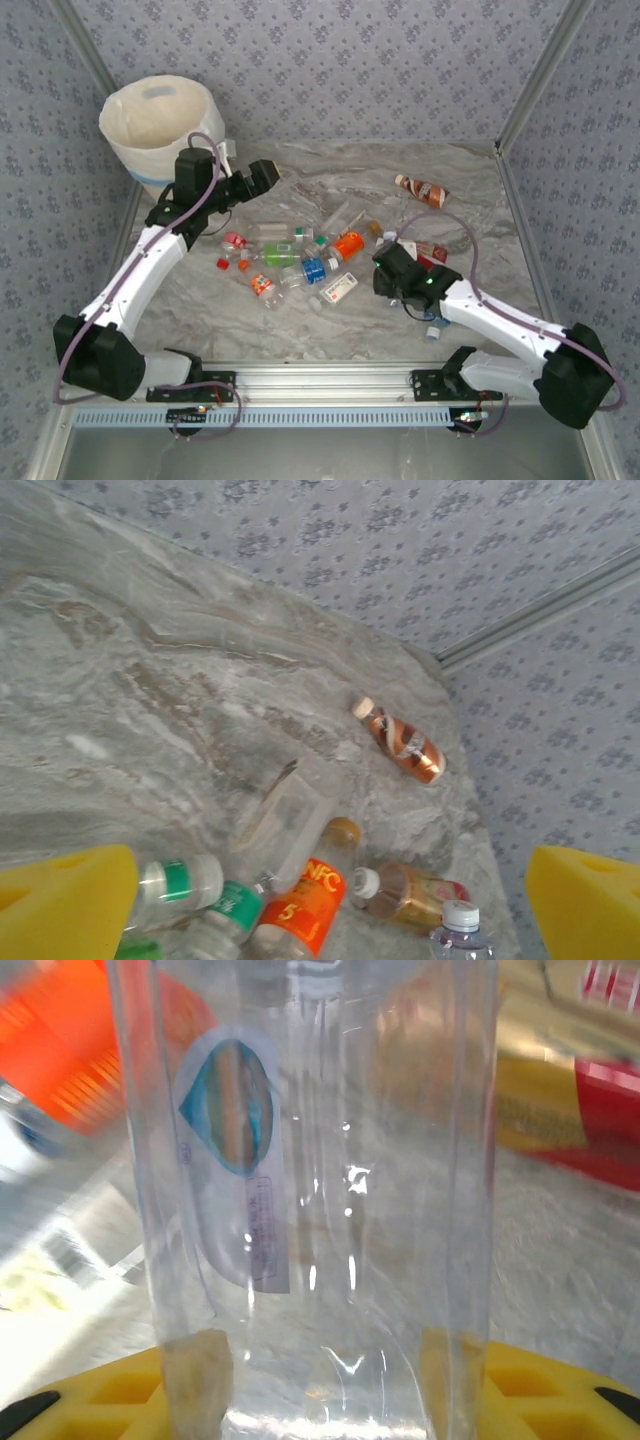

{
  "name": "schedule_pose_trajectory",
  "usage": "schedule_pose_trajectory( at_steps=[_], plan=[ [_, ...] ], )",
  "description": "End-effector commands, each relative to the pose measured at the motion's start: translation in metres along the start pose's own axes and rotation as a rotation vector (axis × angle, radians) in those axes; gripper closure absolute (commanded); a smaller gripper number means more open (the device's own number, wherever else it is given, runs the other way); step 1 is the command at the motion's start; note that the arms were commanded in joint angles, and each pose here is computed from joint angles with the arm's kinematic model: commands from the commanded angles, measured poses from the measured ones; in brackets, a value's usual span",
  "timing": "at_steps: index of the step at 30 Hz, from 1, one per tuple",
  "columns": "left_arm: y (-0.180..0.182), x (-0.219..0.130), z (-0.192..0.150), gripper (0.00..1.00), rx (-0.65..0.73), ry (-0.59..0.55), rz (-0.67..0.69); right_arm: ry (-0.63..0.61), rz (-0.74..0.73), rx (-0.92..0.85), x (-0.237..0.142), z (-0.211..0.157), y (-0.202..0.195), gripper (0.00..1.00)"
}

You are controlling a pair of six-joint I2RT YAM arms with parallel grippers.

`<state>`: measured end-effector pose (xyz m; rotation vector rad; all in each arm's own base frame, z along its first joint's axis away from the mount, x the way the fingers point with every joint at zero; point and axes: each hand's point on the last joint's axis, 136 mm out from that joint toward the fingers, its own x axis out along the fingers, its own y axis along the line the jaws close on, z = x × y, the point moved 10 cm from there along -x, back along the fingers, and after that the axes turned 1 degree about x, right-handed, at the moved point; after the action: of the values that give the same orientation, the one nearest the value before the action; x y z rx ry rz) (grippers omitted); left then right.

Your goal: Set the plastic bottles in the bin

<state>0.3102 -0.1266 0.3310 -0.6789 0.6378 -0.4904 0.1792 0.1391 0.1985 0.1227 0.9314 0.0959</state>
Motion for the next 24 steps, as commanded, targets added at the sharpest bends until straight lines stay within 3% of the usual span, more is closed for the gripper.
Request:
schedule_pose_trajectory(
  at_steps=[1,8,14,24],
  plan=[
    [0.0,0.021,-0.003,0.01,-0.058,0.026,-0.117,-0.12,0.123,-0.053,-0.018,0.029,0.021,0.5],
    [-0.033,0.036,-0.025,0.0,0.074,0.14,-0.339,-0.187,0.428,-0.115,-0.027,0.057,0.062,0.49],
    [-0.056,0.041,-0.043,0.0,0.188,0.173,-0.412,-0.234,0.62,-0.184,-0.03,0.066,0.086,0.49],
    [-0.07,0.055,-0.058,0.03,0.209,0.247,-0.437,-0.312,0.714,-0.27,-0.04,0.077,0.109,0.46]
  ],
)
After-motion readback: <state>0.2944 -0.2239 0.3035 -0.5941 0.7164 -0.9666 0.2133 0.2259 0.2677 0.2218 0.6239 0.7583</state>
